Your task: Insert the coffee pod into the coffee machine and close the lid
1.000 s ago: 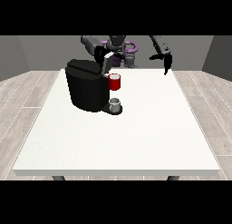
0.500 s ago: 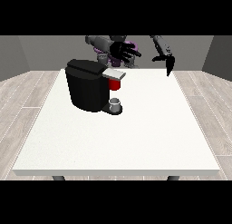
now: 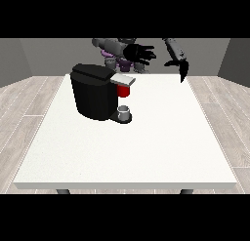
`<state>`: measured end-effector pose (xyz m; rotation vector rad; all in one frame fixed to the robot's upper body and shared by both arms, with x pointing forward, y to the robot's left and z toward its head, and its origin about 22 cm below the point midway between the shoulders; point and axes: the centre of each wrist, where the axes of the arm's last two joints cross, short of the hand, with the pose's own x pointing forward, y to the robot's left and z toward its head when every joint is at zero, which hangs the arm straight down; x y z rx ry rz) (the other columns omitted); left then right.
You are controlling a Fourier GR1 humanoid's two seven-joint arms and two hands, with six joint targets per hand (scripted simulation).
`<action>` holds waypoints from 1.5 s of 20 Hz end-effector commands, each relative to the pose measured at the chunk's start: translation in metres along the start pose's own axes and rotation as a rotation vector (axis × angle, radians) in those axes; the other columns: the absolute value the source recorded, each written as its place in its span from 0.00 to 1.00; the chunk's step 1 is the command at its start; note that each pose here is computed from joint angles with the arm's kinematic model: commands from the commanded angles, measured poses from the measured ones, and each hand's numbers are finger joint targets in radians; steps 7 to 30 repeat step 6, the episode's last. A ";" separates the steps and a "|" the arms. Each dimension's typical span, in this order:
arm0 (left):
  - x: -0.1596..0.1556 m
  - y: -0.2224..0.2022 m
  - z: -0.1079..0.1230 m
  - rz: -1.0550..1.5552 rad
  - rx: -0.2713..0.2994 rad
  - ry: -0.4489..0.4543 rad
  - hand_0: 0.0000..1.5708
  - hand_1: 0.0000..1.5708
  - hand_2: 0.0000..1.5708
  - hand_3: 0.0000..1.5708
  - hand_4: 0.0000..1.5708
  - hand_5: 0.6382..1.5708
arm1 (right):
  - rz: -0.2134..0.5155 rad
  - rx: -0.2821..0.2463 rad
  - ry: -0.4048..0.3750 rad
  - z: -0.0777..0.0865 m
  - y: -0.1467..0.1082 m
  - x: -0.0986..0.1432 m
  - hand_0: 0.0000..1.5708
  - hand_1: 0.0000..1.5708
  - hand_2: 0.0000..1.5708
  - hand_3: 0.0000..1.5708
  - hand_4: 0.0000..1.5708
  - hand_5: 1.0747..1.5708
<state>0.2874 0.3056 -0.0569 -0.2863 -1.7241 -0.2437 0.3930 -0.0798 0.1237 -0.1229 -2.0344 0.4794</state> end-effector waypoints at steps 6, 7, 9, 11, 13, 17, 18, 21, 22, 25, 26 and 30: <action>-0.024 -0.023 0.013 0.038 -0.036 0.035 0.00 0.00 0.00 0.00 0.11 1.00 | -0.177 0.233 -0.032 0.083 0.055 -0.026 0.00 0.00 0.00 0.00 0.29 1.00; -0.024 -0.023 0.013 0.038 -0.036 0.035 0.00 0.00 0.00 0.00 0.11 1.00 | -0.177 0.233 -0.032 0.083 0.055 -0.026 0.00 0.00 0.00 0.00 0.29 1.00; -0.024 -0.023 0.013 0.038 -0.036 0.035 0.00 0.00 0.00 0.00 0.11 1.00 | -0.177 0.233 -0.032 0.083 0.055 -0.026 0.00 0.00 0.00 0.00 0.29 1.00; -0.024 -0.023 0.013 0.038 -0.036 0.035 0.00 0.00 0.00 0.00 0.11 1.00 | -0.177 0.233 -0.032 0.083 0.055 -0.026 0.00 0.00 0.00 0.00 0.29 1.00; -0.024 -0.023 0.013 0.038 -0.036 0.035 0.00 0.00 0.00 0.00 0.11 1.00 | -0.177 0.233 -0.032 0.083 0.055 -0.026 0.00 0.00 0.00 0.00 0.29 1.00; -0.024 -0.023 0.013 0.038 -0.036 0.035 0.00 0.00 0.00 0.00 0.11 1.00 | -0.177 0.233 -0.032 0.083 0.055 -0.026 0.00 0.00 0.00 0.00 0.29 1.00; -0.024 -0.023 0.013 0.038 -0.036 0.035 0.00 0.00 0.00 0.00 0.11 1.00 | -0.177 0.233 -0.032 0.083 0.055 -0.026 0.00 0.00 0.00 0.00 0.29 1.00; -0.024 -0.023 0.013 0.038 -0.036 0.035 0.00 0.00 0.00 0.00 0.11 1.00 | -0.177 0.233 -0.032 0.083 0.055 -0.026 0.00 0.00 0.00 0.00 0.29 1.00; -0.024 -0.023 0.013 0.038 -0.036 0.035 0.00 0.00 0.00 0.00 0.11 1.00 | -0.177 0.233 -0.032 0.083 0.055 -0.026 0.00 0.00 0.00 0.00 0.29 1.00; -0.024 -0.023 0.013 0.038 -0.036 0.035 0.00 0.00 0.00 0.00 0.11 1.00 | -0.177 0.233 -0.032 0.083 0.055 -0.026 0.00 0.00 0.00 0.00 0.29 1.00; -0.024 -0.023 0.013 0.038 -0.036 0.035 0.00 0.00 0.00 0.00 0.11 1.00 | -0.177 0.233 -0.032 0.083 0.055 -0.026 0.00 0.00 0.00 0.00 0.29 1.00; -0.024 -0.023 0.013 0.038 -0.036 0.035 0.00 0.00 0.00 0.00 0.11 1.00 | -0.177 0.233 -0.032 0.083 0.055 -0.026 0.00 0.00 0.00 0.00 0.29 1.00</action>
